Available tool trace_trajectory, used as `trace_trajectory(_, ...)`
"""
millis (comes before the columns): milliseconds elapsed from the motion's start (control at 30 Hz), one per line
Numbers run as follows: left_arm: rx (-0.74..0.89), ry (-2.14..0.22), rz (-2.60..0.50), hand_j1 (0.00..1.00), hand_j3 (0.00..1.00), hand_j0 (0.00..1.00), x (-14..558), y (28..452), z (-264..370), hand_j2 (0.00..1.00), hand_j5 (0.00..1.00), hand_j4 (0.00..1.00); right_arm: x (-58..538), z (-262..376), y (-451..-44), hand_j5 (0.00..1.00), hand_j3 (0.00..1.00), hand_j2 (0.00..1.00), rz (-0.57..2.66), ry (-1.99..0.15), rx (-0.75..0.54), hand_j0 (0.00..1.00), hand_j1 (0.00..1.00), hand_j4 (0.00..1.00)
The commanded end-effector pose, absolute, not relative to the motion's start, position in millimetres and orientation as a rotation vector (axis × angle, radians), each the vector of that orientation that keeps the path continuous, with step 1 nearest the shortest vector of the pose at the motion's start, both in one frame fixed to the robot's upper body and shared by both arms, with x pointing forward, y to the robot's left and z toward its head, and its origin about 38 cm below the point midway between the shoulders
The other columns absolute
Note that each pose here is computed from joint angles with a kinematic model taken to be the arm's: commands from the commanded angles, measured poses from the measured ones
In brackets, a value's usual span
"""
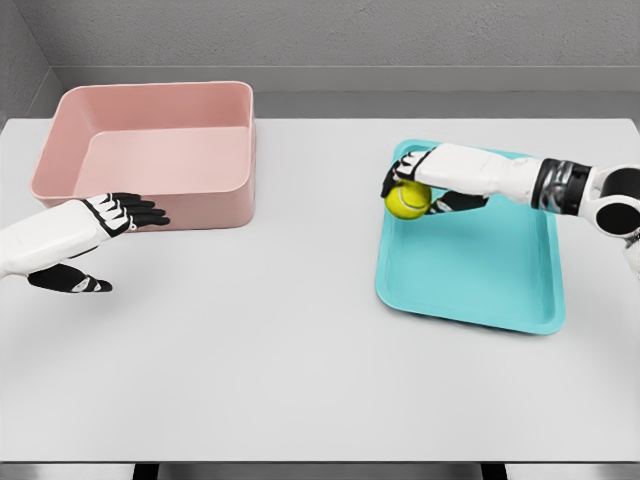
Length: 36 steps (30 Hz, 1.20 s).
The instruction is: Put the tennis from the blue tray into the pink basket with both arms
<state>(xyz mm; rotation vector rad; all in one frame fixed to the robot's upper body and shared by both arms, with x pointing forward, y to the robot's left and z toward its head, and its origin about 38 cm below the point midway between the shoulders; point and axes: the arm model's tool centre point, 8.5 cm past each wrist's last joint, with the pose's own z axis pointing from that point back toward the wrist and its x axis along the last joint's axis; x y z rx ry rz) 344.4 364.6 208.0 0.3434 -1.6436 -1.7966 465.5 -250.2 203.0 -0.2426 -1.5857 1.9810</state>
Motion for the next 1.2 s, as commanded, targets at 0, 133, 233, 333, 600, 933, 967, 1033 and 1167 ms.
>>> trace_trajectory(0,0.343,-1.645,-1.791,1.0,1.0,1.0,345,365,209,1.0,1.0,1.0,465,201,-239,0.49,0.49,0.49,1.977,-1.605,-0.213,0.49,0.49,0.49)
trace_trajectory(133,0.345,-1.646,-1.79,1.0,1.0,1.0,345,365,209,1.0,1.0,1.0,466,201,-231,0.49,0.49,0.49,1.985,-1.616,-0.201,0.49,0.49,0.49)
trace_trajectory(233,0.342,-1.646,-1.791,1.0,1.0,1.0,344,365,209,1.0,1.0,1.0,465,199,-219,0.49,0.49,0.49,1.99,-1.632,-0.174,0.49,0.49,0.49)
trace_trajectory(333,0.343,-1.645,-1.792,1.0,1.0,1.0,344,365,209,1.0,1.0,1.0,464,197,-206,0.49,0.49,0.49,2.001,-1.645,-0.148,0.49,0.49,0.49)
trace_trajectory(600,0.345,-1.646,-1.79,1.0,1.0,1.0,345,365,209,1.0,1.0,1.0,461,193,-176,0.49,0.49,0.49,2.029,-1.676,-0.086,0.49,0.49,0.49)
trace_trajectory(933,0.339,-1.653,-1.788,1.0,1.0,1.0,345,363,208,1.0,1.0,1.0,454,186,-126,0.49,0.49,0.49,2.097,-1.71,0.001,0.49,0.49,0.49)
trace_trajectory(967,0.341,-1.65,-1.789,1.0,1.0,1.0,345,364,209,1.0,1.0,1.0,452,185,-123,0.49,0.49,0.49,2.103,-1.71,0.01,0.49,0.49,0.49)
trace_trajectory(1033,0.337,-1.653,-1.788,1.0,1.0,1.0,345,363,208,1.0,1.0,1.0,451,182,-120,0.49,0.49,0.49,2.114,-1.703,0.014,0.49,0.49,0.49)
trace_trajectory(1167,0.334,-1.657,-1.79,1.0,1.0,1.0,344,361,209,1.0,1.0,1.0,448,176,-108,0.49,0.49,0.49,2.135,-1.699,0.032,0.49,0.49,0.49)
